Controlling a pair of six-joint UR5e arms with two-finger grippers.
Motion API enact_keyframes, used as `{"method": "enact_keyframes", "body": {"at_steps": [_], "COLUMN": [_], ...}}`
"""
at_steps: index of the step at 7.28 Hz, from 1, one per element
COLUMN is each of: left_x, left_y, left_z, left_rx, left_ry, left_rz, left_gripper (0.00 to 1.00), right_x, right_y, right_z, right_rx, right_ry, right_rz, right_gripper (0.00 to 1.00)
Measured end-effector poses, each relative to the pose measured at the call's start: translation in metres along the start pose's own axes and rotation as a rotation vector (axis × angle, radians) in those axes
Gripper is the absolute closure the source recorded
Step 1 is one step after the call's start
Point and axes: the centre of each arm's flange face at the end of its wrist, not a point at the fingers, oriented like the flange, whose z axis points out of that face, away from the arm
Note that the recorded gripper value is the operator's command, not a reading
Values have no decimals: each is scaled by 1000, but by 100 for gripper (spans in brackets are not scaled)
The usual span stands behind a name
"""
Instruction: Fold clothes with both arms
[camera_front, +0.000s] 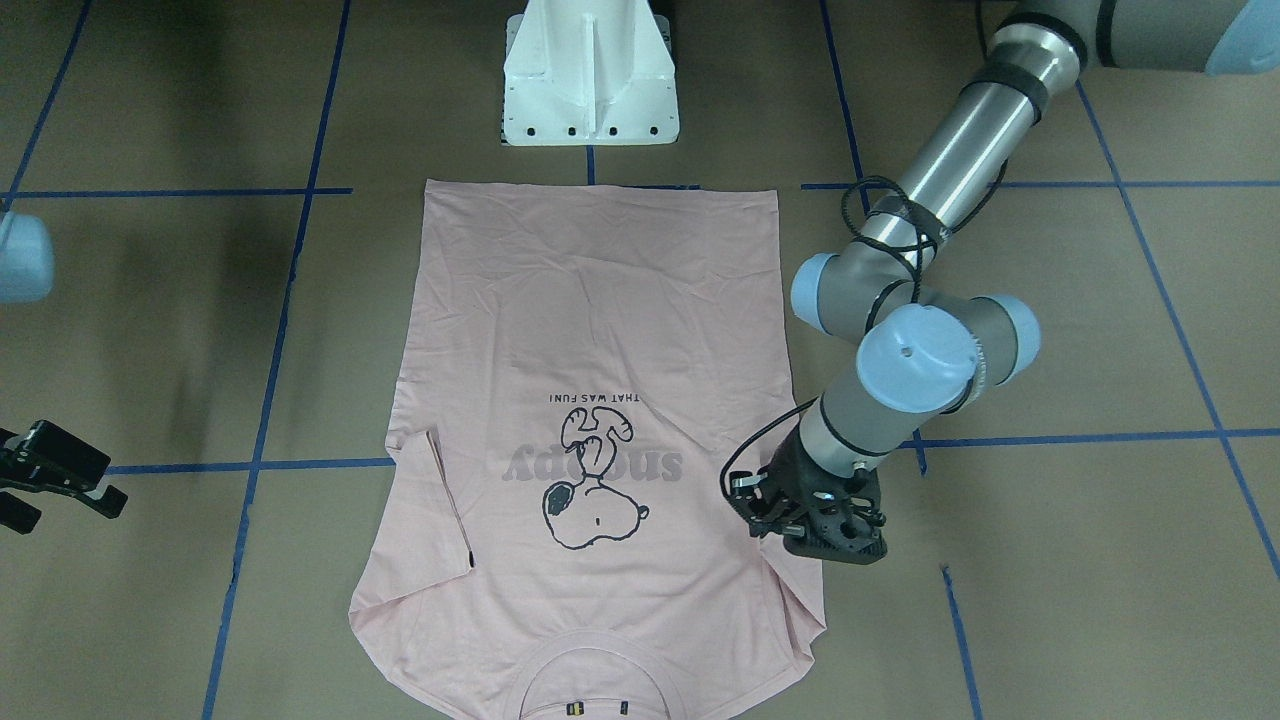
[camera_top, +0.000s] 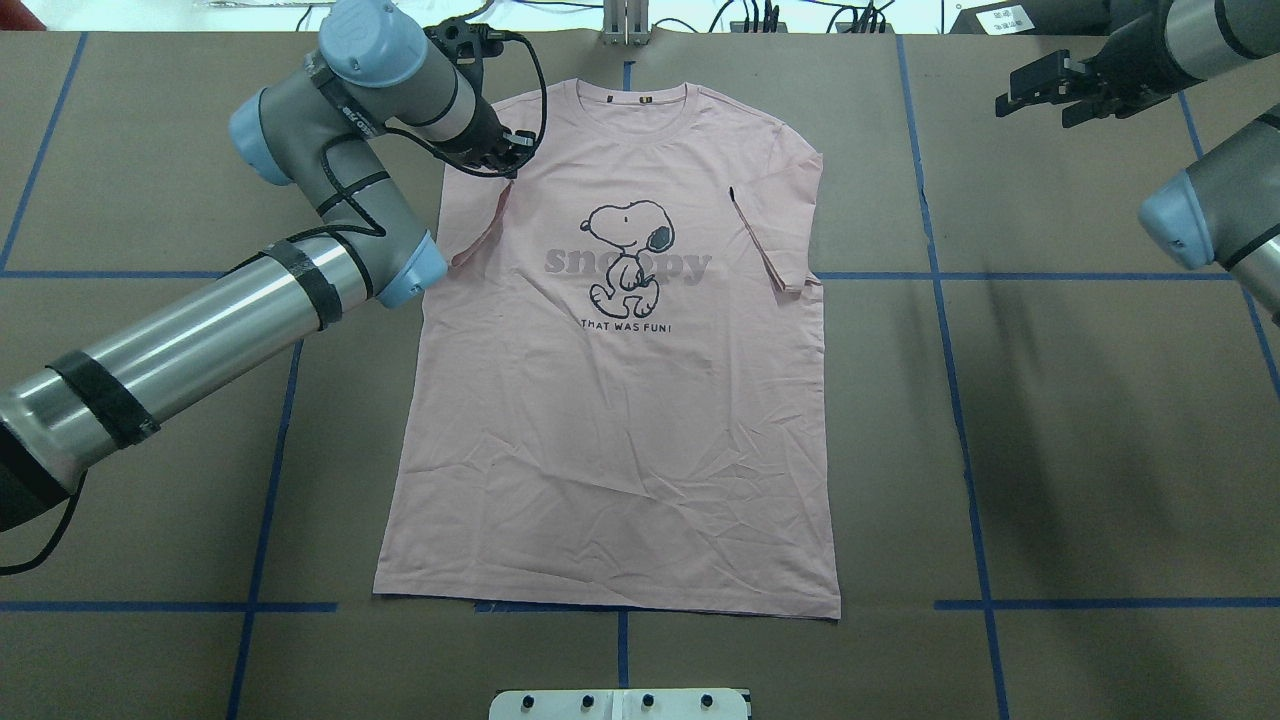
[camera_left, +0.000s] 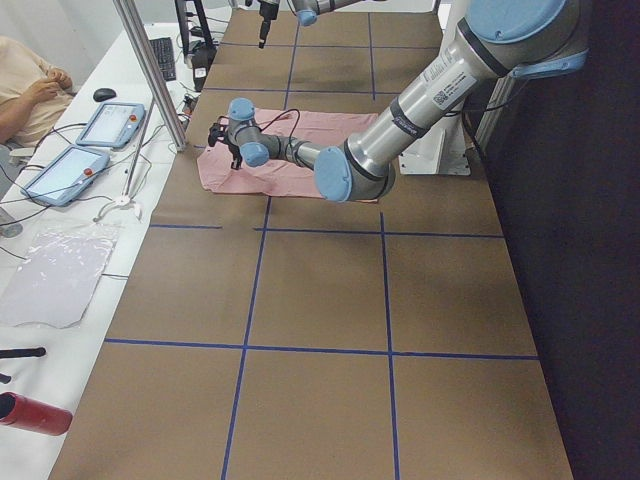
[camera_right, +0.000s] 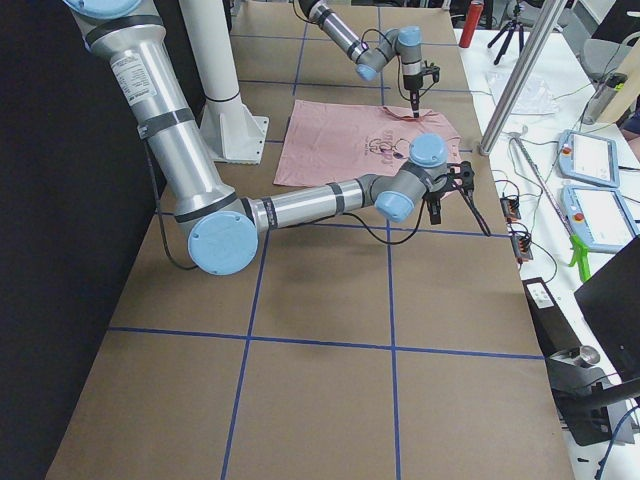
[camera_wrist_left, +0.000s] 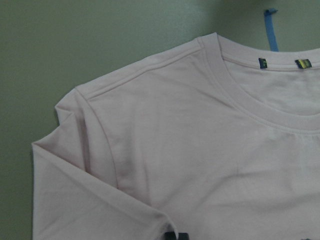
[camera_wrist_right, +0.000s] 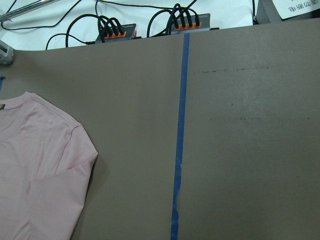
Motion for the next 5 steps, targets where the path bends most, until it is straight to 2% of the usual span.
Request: {"method": "enact_keyframes", "body": {"at_steps": [1, 3, 4, 5], "left_x": [3, 14, 20, 19], "left_y": [3, 12, 21, 38], "left_z": [6, 0, -17, -39], "left_rx": [3, 15, 30, 44], "left_ry": [5, 37, 77, 121], "left_rz": [7, -5, -33, -52], "left_gripper": [21, 21, 21, 21], "right_x": [-3, -17, -36, -68], "right_y": [0, -1, 5, 23], "right_z": [3, 4, 7, 16], "right_rx": [1, 8, 9, 7], "right_ry": [2, -8, -24, -44], "right_rz": [-5, -13, 7, 74], "right_gripper": [0, 0, 0, 0]}}
